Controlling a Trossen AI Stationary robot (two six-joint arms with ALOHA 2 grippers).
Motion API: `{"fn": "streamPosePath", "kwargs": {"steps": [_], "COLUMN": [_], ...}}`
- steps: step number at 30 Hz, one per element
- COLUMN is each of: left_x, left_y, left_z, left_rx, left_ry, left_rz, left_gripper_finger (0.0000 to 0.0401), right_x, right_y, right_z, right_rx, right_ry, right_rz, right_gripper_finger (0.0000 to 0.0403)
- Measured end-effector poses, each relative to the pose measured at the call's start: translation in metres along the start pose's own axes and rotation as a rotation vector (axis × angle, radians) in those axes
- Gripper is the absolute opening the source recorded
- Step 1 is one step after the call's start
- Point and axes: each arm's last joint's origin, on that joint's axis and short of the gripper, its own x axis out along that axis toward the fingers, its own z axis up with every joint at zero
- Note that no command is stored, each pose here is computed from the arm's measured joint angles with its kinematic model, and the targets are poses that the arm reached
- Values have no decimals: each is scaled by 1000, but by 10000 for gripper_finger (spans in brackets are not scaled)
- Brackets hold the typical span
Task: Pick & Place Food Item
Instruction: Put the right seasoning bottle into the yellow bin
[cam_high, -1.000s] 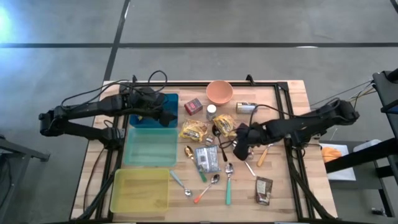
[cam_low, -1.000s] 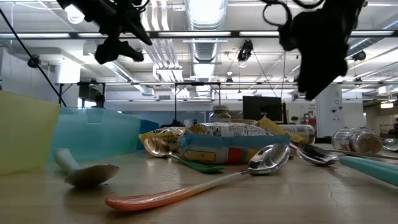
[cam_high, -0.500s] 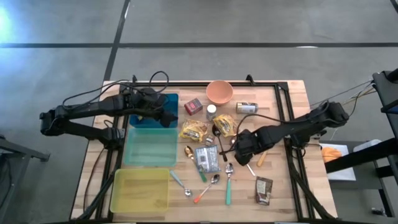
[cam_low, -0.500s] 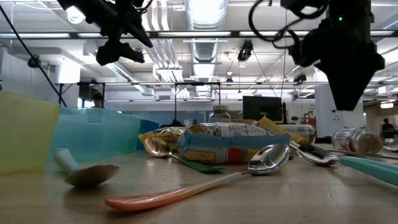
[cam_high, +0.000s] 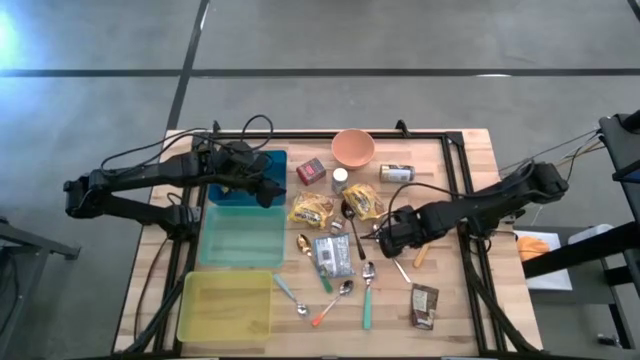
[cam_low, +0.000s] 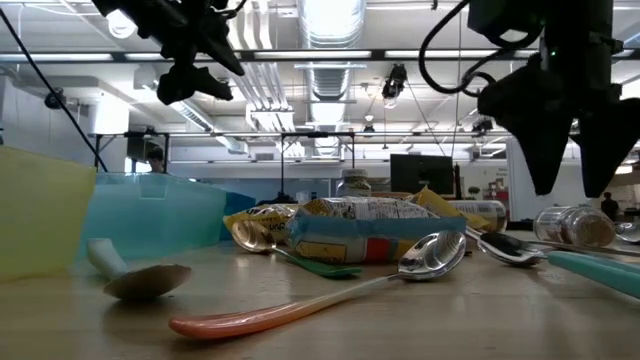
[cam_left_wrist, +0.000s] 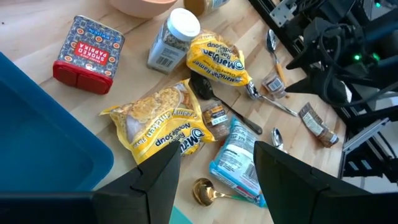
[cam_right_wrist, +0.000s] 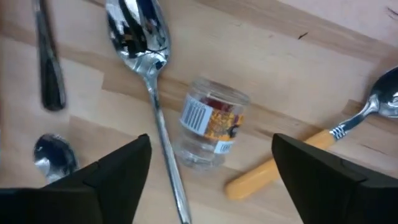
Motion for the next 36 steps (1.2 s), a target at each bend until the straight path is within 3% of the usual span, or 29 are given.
{"fn": "streamPosePath", "kwargs": {"steps": [10,28,31,36], "left_x": [0,0,0,0], "left_y": [-1,-1,-1,-1], "left_z": [-1,-1,-1,-1], "left_rx": [7,7,5,5], "left_ry": [13,14,14,14], "left_rz": [-16,-17,-17,-17], "left_gripper_finger": [211,211,211,211], "right_x": [15,41,41,42], "right_y": [-3,-12,-11,-12], "right_z": [5,11,13,13], "right_rx": [79,157,169,172], "right_ry": [-49,9,6,5], "right_rz": [5,63,77,73], "right_gripper_finger": [345,342,319,248]}}
